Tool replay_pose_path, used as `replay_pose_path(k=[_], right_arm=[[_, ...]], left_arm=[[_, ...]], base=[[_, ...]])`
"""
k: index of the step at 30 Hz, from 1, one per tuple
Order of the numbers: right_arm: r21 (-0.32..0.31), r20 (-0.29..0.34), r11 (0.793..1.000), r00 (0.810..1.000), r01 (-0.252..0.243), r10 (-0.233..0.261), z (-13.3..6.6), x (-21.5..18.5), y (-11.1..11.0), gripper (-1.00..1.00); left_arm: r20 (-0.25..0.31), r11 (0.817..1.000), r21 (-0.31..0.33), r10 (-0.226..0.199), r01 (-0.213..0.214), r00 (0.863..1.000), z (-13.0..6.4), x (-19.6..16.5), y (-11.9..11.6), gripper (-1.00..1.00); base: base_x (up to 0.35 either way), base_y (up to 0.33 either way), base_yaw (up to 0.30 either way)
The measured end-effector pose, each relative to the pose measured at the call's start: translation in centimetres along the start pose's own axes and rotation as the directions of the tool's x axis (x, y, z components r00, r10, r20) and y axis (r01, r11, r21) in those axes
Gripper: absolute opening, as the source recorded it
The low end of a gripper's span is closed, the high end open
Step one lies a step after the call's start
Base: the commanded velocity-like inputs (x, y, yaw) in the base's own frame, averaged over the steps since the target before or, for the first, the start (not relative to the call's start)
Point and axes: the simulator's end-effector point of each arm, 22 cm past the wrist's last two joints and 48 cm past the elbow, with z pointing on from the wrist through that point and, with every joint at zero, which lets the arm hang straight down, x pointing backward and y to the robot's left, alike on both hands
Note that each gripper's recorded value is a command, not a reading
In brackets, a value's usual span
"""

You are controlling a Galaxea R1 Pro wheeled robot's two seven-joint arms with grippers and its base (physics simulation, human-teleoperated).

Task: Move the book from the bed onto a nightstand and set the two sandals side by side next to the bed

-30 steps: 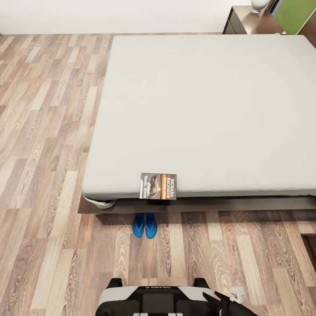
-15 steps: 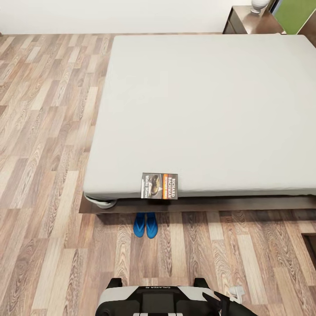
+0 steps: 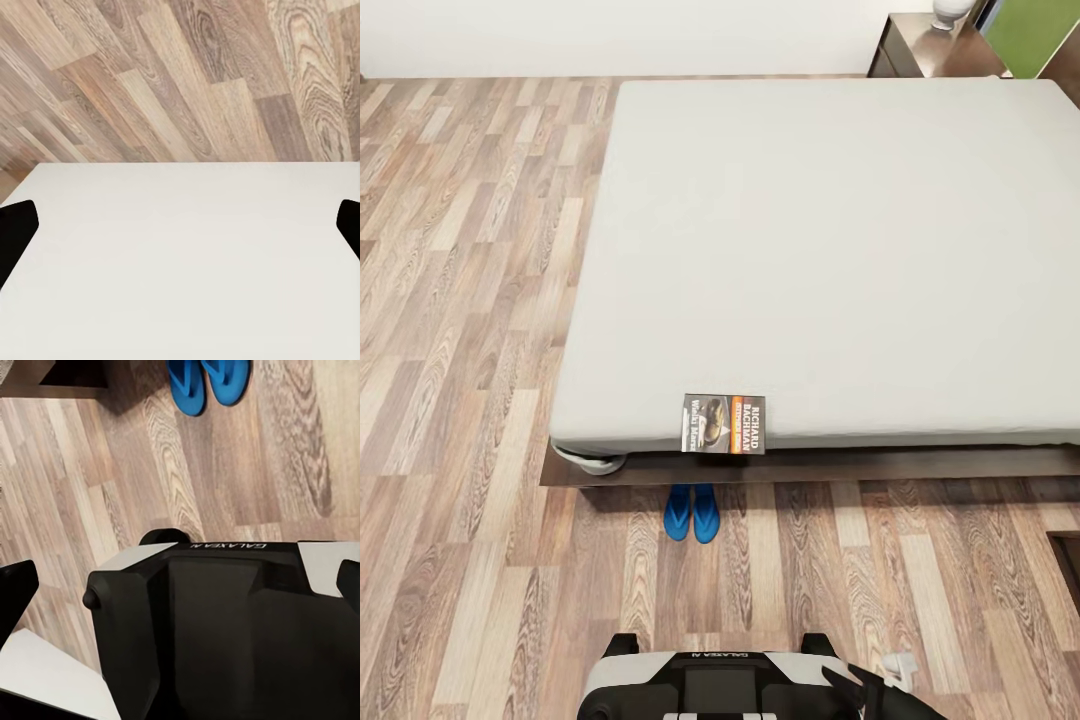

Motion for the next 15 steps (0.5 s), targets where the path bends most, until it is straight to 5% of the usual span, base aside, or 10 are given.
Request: replay_pose_path(k=[15], right_arm=[[0.003, 0.005, 1.000, 1.000, 0.002, -0.002, 0.01, -0.17, -0.06, 1.00]], left_arm=[[0.000, 1.000, -0.001, 0.000, 0.000, 1.000, 0.01, 0.01, 0.05, 1.00]], base=[[0.000, 0.080, 0.000]])
